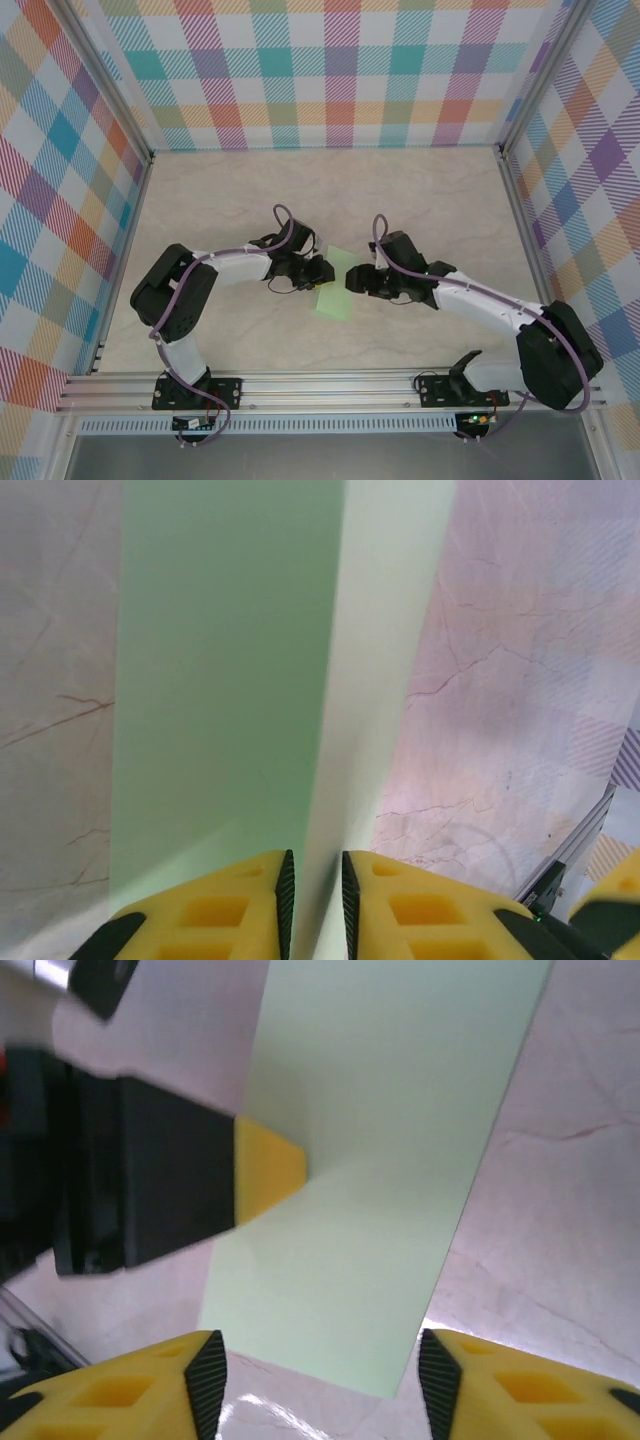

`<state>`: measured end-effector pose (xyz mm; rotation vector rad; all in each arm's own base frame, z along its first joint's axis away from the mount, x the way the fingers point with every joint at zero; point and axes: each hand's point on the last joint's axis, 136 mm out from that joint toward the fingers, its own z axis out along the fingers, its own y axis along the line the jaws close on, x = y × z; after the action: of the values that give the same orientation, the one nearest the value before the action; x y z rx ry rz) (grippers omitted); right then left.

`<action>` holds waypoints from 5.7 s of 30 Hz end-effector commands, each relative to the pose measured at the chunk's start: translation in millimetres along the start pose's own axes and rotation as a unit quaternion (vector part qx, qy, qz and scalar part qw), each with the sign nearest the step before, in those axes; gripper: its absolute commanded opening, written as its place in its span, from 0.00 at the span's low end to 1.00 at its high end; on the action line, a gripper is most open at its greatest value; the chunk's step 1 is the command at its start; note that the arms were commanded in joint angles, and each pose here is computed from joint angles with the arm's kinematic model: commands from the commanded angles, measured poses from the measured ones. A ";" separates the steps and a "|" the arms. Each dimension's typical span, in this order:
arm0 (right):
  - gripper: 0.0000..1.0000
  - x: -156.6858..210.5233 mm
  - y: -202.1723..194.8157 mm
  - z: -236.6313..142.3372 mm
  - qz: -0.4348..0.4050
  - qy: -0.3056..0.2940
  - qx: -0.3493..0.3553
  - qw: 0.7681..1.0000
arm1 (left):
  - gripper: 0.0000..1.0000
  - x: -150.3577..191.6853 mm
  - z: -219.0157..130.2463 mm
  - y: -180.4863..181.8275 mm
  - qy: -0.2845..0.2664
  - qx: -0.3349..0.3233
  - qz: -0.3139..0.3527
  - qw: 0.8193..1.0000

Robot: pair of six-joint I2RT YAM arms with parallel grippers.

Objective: Fold a paper plane with a square sheet of paper (pick it up from the middle)
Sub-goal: Fold the triangle a second time at the center of the table.

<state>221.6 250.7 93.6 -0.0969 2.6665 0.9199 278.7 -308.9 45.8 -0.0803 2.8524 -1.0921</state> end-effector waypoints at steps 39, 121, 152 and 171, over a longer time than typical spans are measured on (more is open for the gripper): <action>0.37 40.9 41.6 41.5 -0.307 -0.072 0.253 0.915 | 0.15 0.6 -8.6 -13.7 0.011 0.012 -0.013 1.000; 0.14 -8.8 -34.0 63.3 -0.139 0.070 0.090 0.984 | 0.51 10.2 -57.6 13.9 -0.111 -0.039 -0.012 0.993; 0.14 -2.6 -46.8 65.0 -0.120 0.077 0.113 0.983 | 0.36 9.3 -46.2 8.6 -0.093 -0.036 -0.010 0.995; 0.14 0.3 -51.8 69.2 -0.114 0.082 0.119 0.983 | 0.30 9.7 -40.5 2.9 -0.086 -0.028 -0.008 0.996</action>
<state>248.6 256.2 17.2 -0.4606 2.7895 0.5637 262.8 -269.5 66.1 -0.2163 2.7451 -0.9138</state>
